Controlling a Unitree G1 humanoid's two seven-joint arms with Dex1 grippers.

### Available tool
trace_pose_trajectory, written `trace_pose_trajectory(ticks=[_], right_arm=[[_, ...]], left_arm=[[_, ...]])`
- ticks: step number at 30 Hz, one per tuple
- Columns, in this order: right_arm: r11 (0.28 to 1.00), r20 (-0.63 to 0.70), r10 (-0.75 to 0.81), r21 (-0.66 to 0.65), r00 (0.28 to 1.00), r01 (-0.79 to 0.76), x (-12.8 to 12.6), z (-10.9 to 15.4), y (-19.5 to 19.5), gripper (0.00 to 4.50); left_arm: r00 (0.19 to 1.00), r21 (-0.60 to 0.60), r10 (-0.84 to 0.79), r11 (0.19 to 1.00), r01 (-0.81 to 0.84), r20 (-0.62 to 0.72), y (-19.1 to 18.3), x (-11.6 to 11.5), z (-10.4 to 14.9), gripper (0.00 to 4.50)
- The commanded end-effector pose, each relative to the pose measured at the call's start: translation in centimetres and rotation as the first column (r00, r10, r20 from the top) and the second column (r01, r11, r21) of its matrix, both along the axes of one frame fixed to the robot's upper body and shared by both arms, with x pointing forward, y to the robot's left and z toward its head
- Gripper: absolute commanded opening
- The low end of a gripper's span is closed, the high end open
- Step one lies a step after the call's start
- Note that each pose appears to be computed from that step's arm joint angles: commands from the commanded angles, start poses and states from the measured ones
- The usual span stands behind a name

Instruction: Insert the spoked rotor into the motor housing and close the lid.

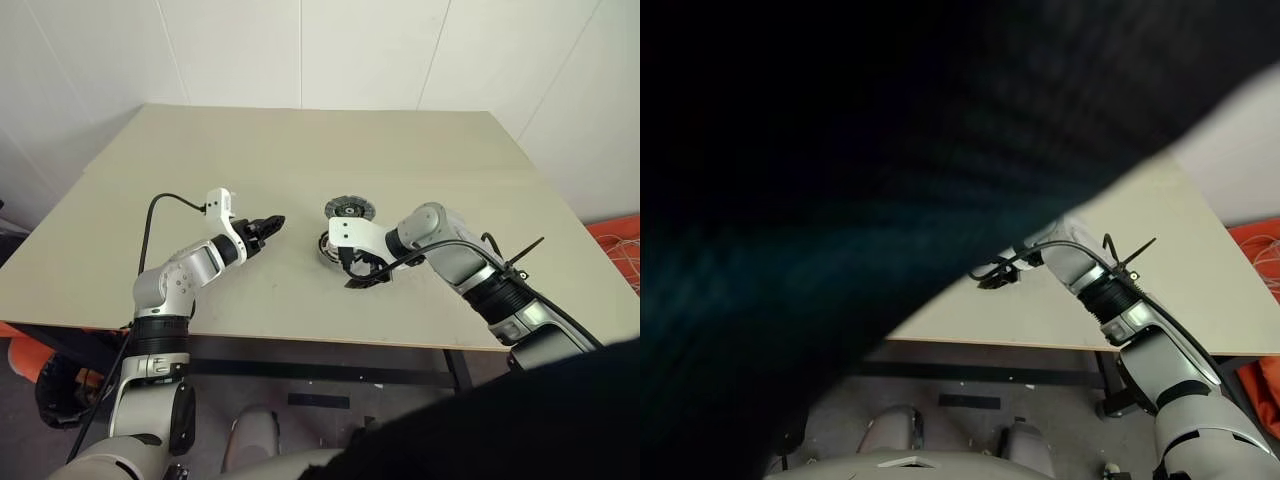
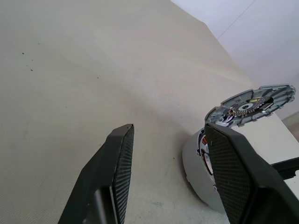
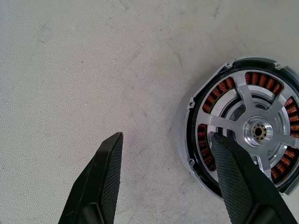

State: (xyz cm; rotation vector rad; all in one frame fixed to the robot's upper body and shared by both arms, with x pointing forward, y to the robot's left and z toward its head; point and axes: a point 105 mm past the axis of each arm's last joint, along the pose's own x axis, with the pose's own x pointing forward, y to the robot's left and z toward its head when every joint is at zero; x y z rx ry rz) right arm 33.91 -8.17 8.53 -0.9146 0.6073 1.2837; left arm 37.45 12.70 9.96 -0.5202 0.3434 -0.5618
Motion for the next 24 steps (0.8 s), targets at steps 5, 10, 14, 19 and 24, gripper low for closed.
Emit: trace_pose_trajectory(ticks=[5, 10, 14, 19, 24], right_arm=[[1.0, 0.014, -0.026, 0.004, 1.0, 0.026, 0.56, -0.01, 0.03, 1.46], [1.0, 0.02, -0.025, 0.009, 0.999, 0.025, 0.7, 0.18, 0.16, 0.77], [1.0, 0.026, -0.029, 0.011, 0.999, 0.029, 0.89, 0.34, 0.09, 0.77], [0.999, 0.029, -0.046, 0.015, 0.999, 0.045, 1.16, 0.5, -0.05, 0.24], [0.999, 0.022, -0.035, 0.011, 0.999, 0.035, 0.9, 0.63, -0.16, 0.02]], left_arm=[[0.997, -0.005, 0.004, 1.0, -0.003, 0.071, 0.1, 0.54, 2.01, 2.56], [0.997, -0.008, 0.011, 1.0, -0.011, 0.072, 0.31, 0.58, 2.09, 2.56], [0.997, -0.01, 0.014, 1.0, -0.013, 0.073, 0.31, 0.63, 2.11, 2.56], [0.997, -0.012, 0.017, 1.0, -0.016, 0.074, 0.28, 0.69, 2.12, 2.56], [0.997, -0.013, 0.018, 1.0, -0.017, 0.075, 0.26, 0.75, 2.09, 2.56]])
